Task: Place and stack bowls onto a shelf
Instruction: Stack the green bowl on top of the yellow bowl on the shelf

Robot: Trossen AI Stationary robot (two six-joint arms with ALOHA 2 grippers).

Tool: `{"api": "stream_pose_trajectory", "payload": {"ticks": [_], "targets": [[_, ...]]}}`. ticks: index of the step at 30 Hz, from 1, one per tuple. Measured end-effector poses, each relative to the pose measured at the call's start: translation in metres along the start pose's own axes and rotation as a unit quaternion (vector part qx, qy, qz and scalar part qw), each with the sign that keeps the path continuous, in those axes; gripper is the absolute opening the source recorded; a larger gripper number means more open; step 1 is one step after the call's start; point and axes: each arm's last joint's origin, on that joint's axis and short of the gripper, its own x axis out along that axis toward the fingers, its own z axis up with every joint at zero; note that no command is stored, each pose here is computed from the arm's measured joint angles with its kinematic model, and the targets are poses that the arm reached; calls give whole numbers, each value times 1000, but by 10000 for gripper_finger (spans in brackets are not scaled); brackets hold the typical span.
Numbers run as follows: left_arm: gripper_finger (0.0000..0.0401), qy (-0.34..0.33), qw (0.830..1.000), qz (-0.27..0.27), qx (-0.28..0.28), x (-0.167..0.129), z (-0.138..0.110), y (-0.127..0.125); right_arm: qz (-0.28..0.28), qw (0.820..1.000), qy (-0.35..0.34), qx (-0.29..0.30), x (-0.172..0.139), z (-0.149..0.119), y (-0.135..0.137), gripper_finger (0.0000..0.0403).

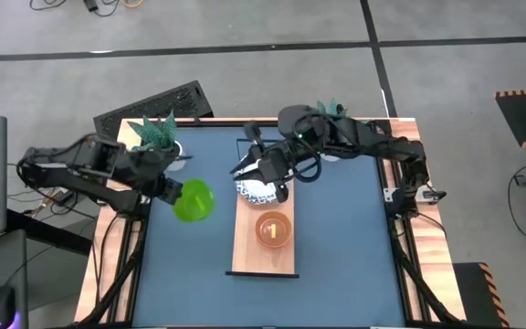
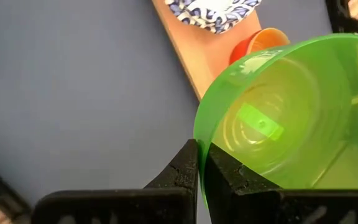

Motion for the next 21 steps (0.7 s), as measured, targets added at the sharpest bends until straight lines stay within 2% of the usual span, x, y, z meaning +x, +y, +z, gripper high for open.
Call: {"api": "stream_pose_trajectory", "payload": {"ticks": [6, 10, 16, 21], "targets": [[0, 22, 998, 34, 52, -19, 35, -35, 12, 1000, -11, -12, 0, 1, 1, 170], [0, 55, 994, 57, 81, -18, 62, -49, 15, 1000, -10, -26, 0, 1, 3, 200], [0, 92, 988, 30, 117, 4, 102, -63, 52, 998, 10, -17, 0, -3, 9, 205], [0, 131, 982, 28, 131, 29, 123, -62, 83, 996, 36, -6, 0, -7, 16, 198]]}}
